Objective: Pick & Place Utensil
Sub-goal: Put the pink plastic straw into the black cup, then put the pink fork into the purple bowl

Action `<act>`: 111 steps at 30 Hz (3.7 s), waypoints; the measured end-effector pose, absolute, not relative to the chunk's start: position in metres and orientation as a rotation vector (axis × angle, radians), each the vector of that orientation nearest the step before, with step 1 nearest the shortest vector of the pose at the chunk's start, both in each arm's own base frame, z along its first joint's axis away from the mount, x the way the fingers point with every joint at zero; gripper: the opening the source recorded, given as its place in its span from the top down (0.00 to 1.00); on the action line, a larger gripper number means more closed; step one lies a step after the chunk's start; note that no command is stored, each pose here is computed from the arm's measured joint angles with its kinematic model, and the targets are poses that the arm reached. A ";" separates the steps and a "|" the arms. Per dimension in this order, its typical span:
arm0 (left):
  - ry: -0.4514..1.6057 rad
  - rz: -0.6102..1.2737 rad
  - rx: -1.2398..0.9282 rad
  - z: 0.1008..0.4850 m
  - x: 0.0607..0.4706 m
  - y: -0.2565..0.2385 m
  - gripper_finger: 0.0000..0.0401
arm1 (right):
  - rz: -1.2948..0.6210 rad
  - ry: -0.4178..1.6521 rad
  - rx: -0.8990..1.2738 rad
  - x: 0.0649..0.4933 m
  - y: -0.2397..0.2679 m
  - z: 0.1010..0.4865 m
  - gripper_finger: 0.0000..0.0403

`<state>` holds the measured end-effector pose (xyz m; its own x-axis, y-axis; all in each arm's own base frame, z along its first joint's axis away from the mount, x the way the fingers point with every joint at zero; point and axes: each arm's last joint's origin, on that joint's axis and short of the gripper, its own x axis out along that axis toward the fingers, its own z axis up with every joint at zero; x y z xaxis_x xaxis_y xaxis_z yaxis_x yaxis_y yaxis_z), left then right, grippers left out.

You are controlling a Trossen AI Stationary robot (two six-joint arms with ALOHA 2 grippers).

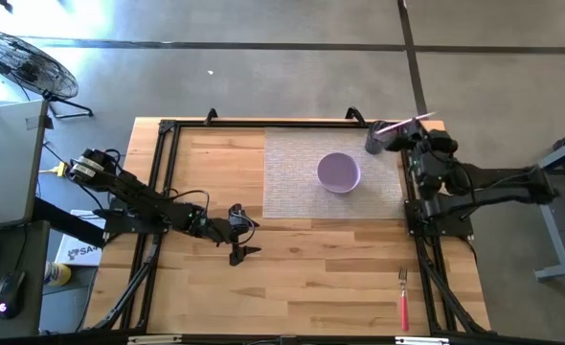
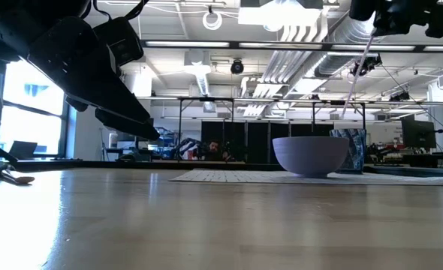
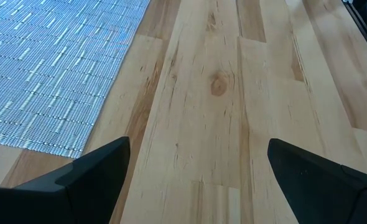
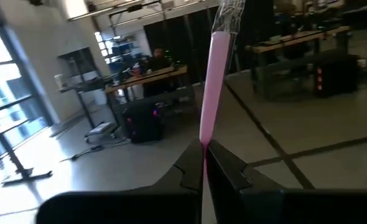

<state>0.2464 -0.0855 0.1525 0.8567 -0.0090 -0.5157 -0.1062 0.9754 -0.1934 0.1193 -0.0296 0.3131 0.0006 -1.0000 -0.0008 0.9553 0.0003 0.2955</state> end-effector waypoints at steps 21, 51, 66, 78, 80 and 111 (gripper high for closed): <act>0.540 0.052 -0.219 0.152 0.246 -0.085 0.06 | -1.596 0.110 0.139 0.165 -0.092 0.267 0.91; 0.541 0.051 -0.219 0.152 0.246 -0.085 0.06 | -0.779 0.002 0.211 0.178 -0.033 0.362 0.59; 0.541 0.051 -0.219 0.152 0.246 -0.085 0.06 | -0.321 0.230 0.467 0.251 0.086 0.312 0.60; 0.541 0.052 -0.219 0.152 0.246 -0.085 0.06 | -0.441 0.749 0.847 0.263 0.172 0.280 0.60; 0.541 0.051 -0.219 0.152 0.246 -0.085 0.06 | -0.497 0.886 0.926 0.259 0.181 0.270 0.60; 0.541 0.051 -0.219 0.152 0.246 -0.085 0.06 | -0.831 1.978 1.137 0.197 0.223 0.161 0.60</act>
